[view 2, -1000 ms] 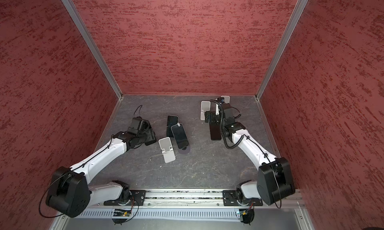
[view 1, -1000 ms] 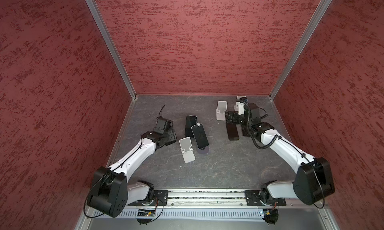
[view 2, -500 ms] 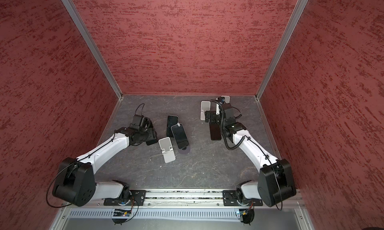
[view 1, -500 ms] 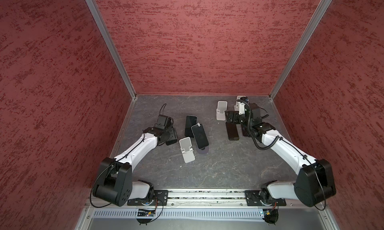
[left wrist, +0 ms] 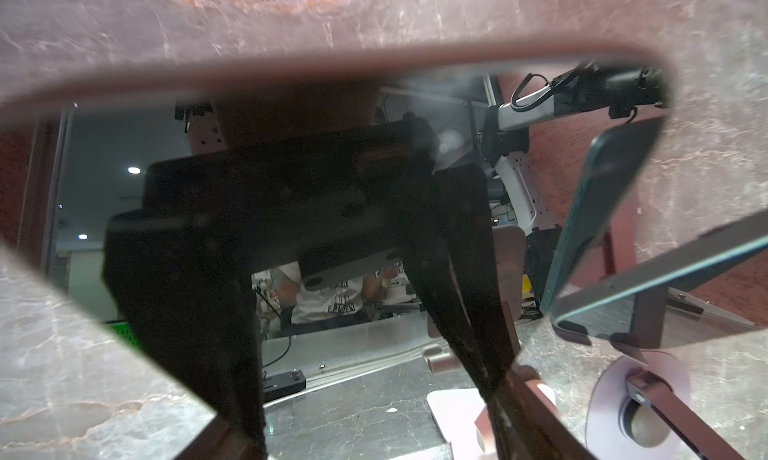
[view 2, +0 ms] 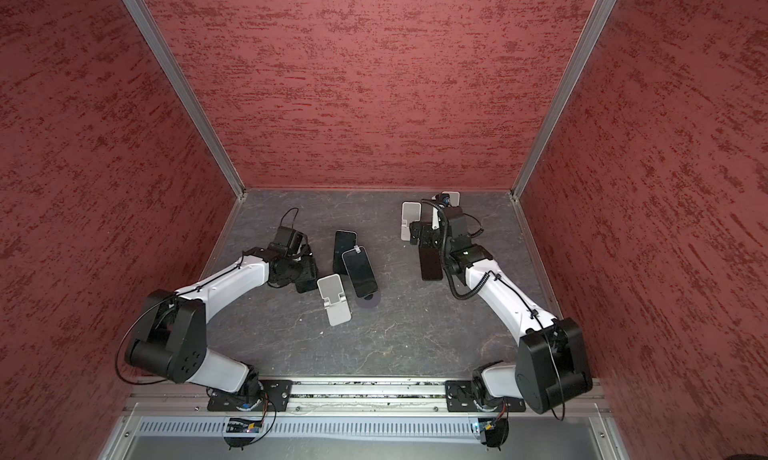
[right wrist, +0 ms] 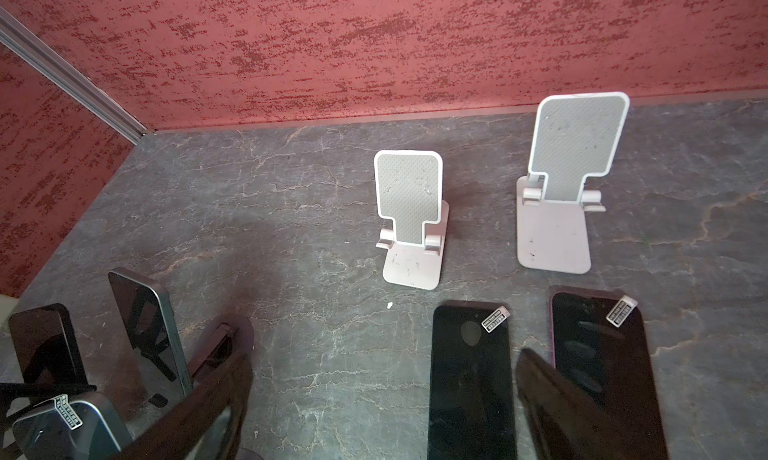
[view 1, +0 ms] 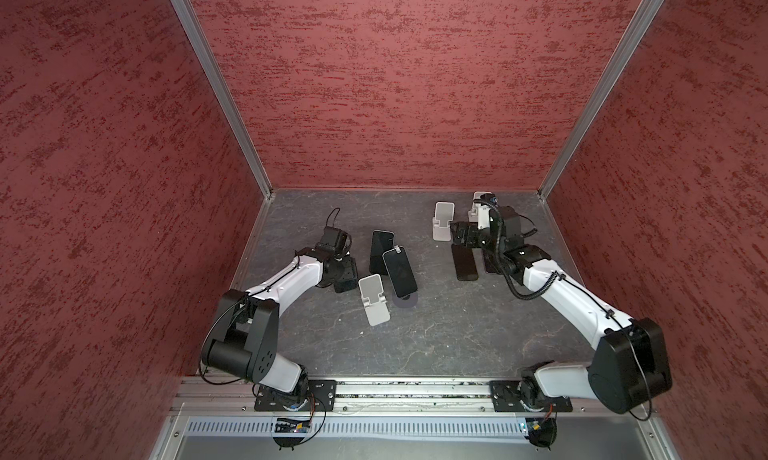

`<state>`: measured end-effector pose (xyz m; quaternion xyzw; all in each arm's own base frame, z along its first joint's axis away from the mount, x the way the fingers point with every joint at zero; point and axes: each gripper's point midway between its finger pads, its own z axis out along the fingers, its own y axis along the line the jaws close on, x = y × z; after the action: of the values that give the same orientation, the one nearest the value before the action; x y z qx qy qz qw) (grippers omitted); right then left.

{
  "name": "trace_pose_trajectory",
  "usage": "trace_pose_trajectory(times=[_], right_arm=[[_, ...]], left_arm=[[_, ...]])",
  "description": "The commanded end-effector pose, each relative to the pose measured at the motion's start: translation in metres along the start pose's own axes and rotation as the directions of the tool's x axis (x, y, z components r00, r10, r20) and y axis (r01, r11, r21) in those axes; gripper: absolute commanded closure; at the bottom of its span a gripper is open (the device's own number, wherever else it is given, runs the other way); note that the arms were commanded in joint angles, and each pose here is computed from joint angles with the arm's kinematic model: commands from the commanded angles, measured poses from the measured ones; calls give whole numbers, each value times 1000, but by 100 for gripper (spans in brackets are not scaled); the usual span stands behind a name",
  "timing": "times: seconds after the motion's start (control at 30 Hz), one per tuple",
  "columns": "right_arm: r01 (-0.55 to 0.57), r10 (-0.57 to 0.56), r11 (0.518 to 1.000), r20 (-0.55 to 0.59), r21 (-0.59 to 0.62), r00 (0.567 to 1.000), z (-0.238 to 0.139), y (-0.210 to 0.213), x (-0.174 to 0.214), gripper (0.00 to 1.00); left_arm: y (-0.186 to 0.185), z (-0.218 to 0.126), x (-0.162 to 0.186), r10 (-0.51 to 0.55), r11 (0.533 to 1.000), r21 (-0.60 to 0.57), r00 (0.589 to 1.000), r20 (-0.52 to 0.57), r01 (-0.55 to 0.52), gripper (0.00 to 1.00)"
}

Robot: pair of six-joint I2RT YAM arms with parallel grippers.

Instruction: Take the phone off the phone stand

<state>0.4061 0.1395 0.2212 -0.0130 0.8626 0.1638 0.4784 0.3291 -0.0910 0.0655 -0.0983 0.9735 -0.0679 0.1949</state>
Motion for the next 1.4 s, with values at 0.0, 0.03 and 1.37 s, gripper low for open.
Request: trace_pose_trajectory(times=[0.0, 0.03, 1.37], right_arm=[[-3, 3, 1000, 40, -13, 999, -7, 3, -12, 1], [-3, 3, 1000, 40, -15, 999, -7, 3, -12, 1], [-15, 16, 1000, 41, -15, 999, -9, 3, -12, 1]], left_arm=[[-8, -2, -16, 5, 1000, 29, 1000, 30, -6, 37], [-8, 0, -15, 5, 1000, 27, 1000, 24, -5, 37], [-8, 50, 1, 110, 994, 23, 977, -185, -108, 37]])
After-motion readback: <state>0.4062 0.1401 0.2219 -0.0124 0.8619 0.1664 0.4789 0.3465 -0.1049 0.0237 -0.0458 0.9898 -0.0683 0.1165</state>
